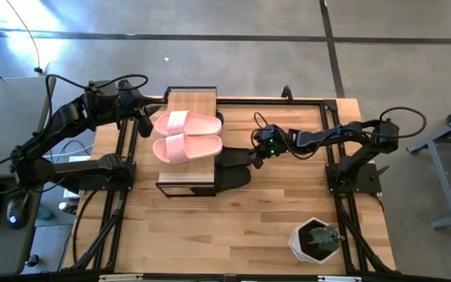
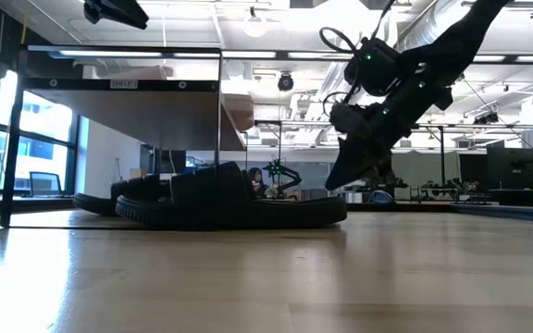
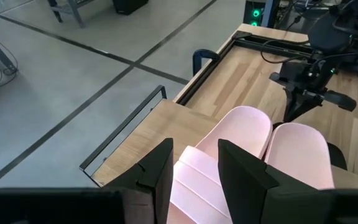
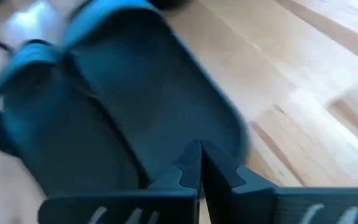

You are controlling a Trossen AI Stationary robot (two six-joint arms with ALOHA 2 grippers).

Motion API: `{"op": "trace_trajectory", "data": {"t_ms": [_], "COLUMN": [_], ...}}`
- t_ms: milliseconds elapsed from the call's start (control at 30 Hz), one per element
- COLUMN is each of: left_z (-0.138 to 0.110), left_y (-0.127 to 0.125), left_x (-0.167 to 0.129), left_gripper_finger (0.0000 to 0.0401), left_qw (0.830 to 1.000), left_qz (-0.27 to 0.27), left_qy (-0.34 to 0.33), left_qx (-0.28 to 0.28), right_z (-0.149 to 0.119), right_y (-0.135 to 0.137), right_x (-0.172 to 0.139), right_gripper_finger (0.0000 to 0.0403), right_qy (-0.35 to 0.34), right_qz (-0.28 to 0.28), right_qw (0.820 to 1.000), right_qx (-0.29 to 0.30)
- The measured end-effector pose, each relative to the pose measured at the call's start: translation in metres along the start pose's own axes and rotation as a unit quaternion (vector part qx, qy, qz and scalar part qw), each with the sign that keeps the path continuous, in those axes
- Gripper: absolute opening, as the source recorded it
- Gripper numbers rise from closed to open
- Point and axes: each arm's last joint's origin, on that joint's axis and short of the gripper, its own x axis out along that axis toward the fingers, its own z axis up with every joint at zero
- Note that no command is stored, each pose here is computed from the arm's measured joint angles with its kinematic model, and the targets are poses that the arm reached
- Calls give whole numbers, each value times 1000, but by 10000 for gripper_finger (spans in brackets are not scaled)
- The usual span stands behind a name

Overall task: Pick and place slides into the shelf
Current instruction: Adjust the black slides under the shelf

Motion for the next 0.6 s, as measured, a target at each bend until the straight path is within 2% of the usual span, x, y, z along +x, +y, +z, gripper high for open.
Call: {"op": "trace_trajectory", "data": {"t_ms": [100,267,400,467,600], "left_z": [0,0,0,0,0], "left_y": [0,0,0,0,0], "left_x": [0,0,0,0,0], "left_gripper_finger": [111,111,111,111,111], "left_qw": [1000,1000,1000,1000,1000], "left_qz": [0,0,0,0,1], "left_qy": [0,0,0,0,0], "left_qx": [0,0,0,0,3], "right_z": [3,4,0,-3,4], "right_y": [2,1,-6,-6,6], "right_x": [0,0,-6,-12,-33], "right_gripper_finger": [0,0,0,0,0], "right_qy": [-7,-12,6,16,-28], "right_qz": [25,27,-37,-76,-100], "right_qw": [1000,999,999,994,984], "right_qx": [-6,-14,-33,-71,-145]}}
